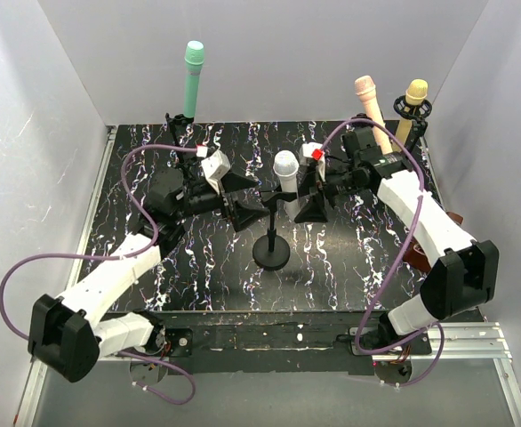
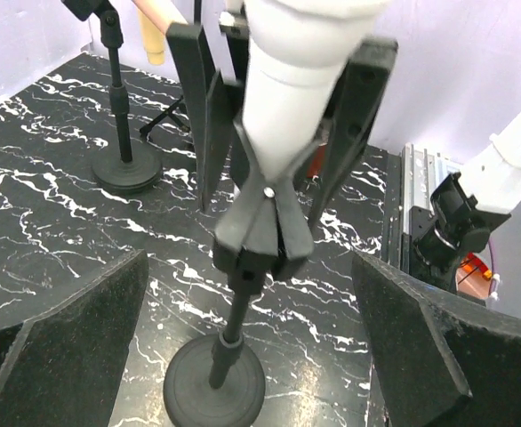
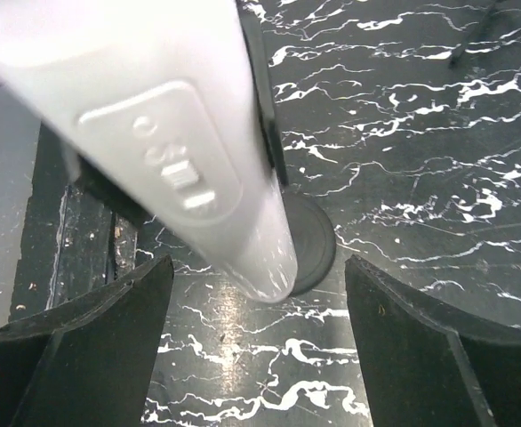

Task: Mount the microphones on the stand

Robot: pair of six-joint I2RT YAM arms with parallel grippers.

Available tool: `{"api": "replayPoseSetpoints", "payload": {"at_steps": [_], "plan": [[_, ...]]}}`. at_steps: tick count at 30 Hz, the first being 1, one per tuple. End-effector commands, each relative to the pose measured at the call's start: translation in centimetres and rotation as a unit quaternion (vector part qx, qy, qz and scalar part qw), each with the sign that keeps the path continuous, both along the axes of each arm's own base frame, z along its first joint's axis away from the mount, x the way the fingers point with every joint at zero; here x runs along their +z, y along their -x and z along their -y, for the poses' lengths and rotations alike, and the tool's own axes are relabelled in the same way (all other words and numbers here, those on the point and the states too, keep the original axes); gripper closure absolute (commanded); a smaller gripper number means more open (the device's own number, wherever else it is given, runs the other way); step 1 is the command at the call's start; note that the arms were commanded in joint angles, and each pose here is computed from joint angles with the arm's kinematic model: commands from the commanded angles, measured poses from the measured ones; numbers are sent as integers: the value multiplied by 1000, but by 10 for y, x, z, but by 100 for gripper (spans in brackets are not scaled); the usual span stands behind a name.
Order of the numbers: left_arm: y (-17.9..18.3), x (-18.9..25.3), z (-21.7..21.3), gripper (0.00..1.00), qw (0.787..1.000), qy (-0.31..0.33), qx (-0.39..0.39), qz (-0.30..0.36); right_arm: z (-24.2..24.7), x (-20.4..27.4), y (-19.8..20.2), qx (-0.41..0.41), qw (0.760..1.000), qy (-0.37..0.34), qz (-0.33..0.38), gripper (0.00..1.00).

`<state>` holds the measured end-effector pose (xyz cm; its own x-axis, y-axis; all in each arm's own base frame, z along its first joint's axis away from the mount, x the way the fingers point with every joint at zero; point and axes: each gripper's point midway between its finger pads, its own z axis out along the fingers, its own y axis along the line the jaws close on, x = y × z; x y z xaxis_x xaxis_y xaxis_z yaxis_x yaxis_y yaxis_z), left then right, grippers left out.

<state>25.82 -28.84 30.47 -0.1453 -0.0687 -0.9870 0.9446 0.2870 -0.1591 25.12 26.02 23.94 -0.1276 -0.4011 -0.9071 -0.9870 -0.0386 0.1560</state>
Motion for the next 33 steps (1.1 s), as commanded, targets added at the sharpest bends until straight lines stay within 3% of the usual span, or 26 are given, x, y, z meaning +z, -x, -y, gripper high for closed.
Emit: {"api": "replayPoseSetpoints", "payload": {"at_steps": [1,9,21,29,33], "plan": [[19,-2,-11,2,1000,-1,2,30,15,16,13,-3,1000,-12,27,15],[38,-28,-22,2,999,7,1,36,32,14,28,-10,998,-14,55,12],[13,-52,14,2,999,21,3,38,40,13,33,-25,997,-37,56,8],[-3,-68,33,20,999,6,17,32,42,11,32,-31,997,-41,50,8],[-8,-73,35,40,999,4,22,28,42,12,31,-32,997,-43,50,8]]}}
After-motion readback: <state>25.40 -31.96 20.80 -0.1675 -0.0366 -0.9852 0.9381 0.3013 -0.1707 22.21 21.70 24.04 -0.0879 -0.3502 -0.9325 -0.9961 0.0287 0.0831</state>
